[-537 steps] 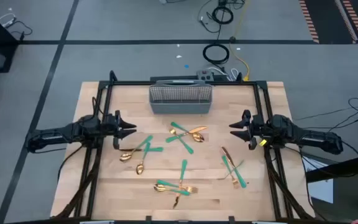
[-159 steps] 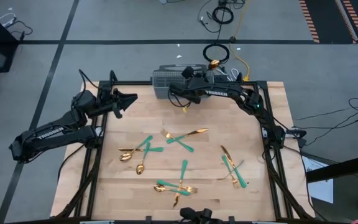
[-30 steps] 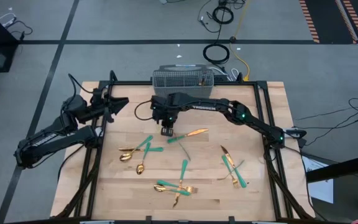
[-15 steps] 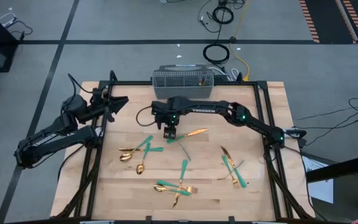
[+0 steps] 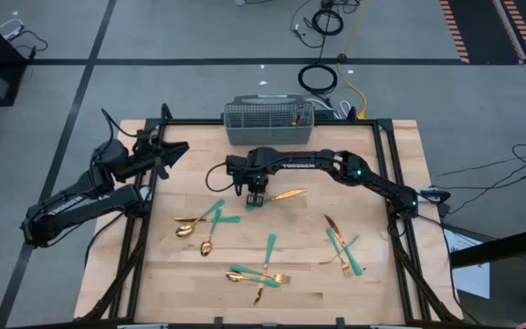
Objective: Sort silverware
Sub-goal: Put the green fork into the gray silverware organizer
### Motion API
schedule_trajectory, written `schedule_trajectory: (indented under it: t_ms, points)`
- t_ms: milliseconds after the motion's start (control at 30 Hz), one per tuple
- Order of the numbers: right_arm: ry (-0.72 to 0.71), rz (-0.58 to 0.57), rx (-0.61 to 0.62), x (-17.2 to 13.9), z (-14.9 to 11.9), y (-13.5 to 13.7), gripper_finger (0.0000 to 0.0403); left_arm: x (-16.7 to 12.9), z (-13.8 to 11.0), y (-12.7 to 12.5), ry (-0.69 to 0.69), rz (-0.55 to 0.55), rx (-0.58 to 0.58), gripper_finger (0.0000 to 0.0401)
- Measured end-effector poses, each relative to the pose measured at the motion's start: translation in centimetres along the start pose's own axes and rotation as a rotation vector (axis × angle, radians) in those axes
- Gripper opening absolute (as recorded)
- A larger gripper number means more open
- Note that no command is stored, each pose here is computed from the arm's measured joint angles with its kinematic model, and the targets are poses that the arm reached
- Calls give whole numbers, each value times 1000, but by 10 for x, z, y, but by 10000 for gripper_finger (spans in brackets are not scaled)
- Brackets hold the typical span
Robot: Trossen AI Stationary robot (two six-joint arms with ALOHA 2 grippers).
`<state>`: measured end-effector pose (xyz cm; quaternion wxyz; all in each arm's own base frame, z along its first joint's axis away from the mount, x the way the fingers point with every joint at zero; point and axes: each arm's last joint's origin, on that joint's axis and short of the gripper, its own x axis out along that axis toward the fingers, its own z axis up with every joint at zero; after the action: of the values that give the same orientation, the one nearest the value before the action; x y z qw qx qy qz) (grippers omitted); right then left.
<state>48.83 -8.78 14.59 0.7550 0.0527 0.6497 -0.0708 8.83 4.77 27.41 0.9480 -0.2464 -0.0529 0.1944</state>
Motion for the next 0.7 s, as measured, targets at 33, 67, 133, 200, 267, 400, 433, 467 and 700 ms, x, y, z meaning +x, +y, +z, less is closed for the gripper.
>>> schedule_trajectory:
  t_ms: [33,67,133,200,267,400,433,467,700]
  points:
    - [-9,-10,1,-3,1,0,10,0,0,0,0,0,0,102]
    - [-22,-22,6,-7,3,0,5,0,0,0,0,0,0,102]
    - [-75,-32,10,-21,7,-2,2,0,0,0,-1,2,0,102]
    - [-142,-43,22,-45,12,-7,1,0,0,0,-1,3,0,102]
    - [-226,-53,33,-70,17,-12,1,0,0,0,-1,2,0,102]
    - [-393,-215,62,-117,21,-26,1,0,0,0,-1,3,0,102]
    - [-450,-290,69,-132,21,-30,1,0,0,0,-1,3,0,102]
    - [-519,-370,80,-150,21,-35,0,0,0,0,-1,3,0,102]
    - [-972,-753,219,-246,22,-87,0,0,0,1,-14,26,2,102]
